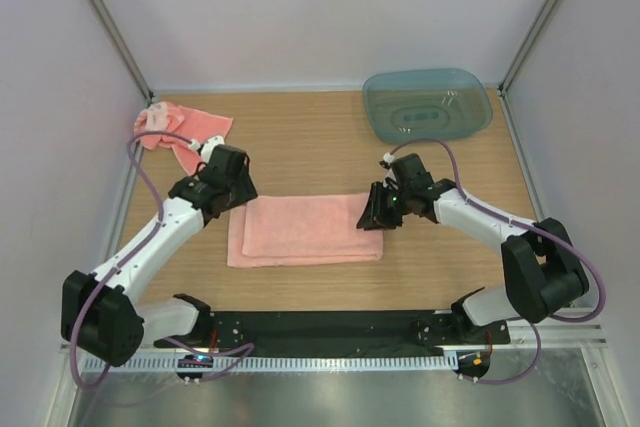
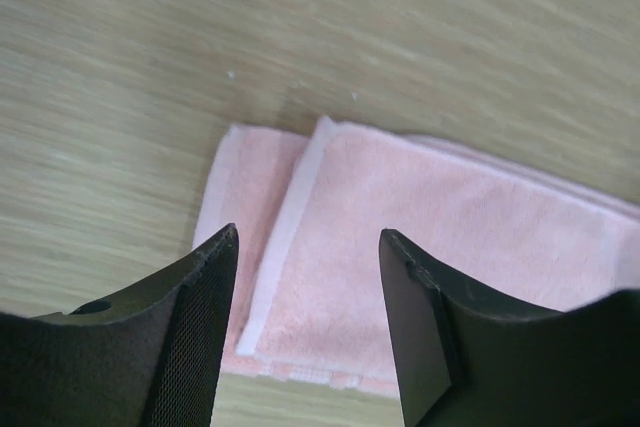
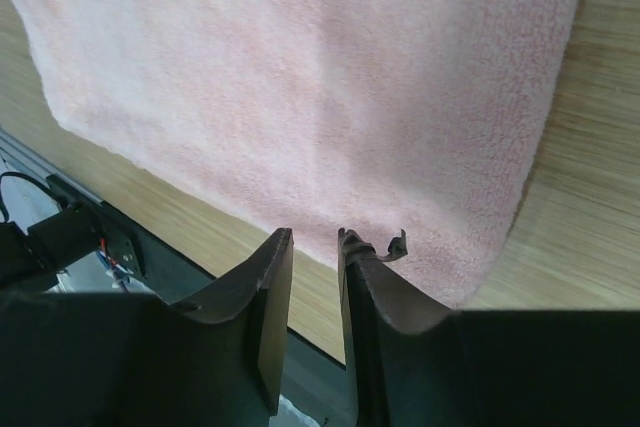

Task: Roll the towels
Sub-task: Fold the towel

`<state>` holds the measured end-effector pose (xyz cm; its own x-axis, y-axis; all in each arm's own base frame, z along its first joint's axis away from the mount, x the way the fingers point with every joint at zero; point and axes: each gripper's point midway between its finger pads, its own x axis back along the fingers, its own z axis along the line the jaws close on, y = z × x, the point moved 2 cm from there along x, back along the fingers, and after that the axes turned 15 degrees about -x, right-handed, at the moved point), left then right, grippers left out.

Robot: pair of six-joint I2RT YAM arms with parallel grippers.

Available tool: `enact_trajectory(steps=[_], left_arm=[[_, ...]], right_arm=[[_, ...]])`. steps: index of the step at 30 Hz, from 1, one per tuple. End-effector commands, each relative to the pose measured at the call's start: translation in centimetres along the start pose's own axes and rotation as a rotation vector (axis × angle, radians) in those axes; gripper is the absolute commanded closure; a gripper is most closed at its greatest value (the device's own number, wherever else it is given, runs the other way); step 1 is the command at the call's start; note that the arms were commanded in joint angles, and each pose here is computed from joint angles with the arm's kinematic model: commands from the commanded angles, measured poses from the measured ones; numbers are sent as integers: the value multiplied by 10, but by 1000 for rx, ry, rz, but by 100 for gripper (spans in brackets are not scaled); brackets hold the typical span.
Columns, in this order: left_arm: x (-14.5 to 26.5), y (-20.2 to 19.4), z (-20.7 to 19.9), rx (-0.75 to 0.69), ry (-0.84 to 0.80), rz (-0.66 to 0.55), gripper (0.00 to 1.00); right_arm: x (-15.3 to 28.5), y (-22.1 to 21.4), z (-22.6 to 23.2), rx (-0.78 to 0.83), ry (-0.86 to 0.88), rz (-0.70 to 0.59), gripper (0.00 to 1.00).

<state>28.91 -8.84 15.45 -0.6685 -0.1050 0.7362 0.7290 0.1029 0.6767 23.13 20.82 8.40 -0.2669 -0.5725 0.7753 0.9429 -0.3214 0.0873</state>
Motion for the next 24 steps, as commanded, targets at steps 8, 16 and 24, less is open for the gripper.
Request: enact_trajectory(steps=[8,16,24], left_arm=[[-9,-113,-34,6,-157,227,45],[-24,-153,-29,23,-134,325,48],[-30,-166,-21,6,-95,355,51]], right_arm=[[-13,-16,-6,-28,52,75,79],[-22,-34,-63,-82,-131,51,89],[-17,-38,-86,-115,-224,7,92]])
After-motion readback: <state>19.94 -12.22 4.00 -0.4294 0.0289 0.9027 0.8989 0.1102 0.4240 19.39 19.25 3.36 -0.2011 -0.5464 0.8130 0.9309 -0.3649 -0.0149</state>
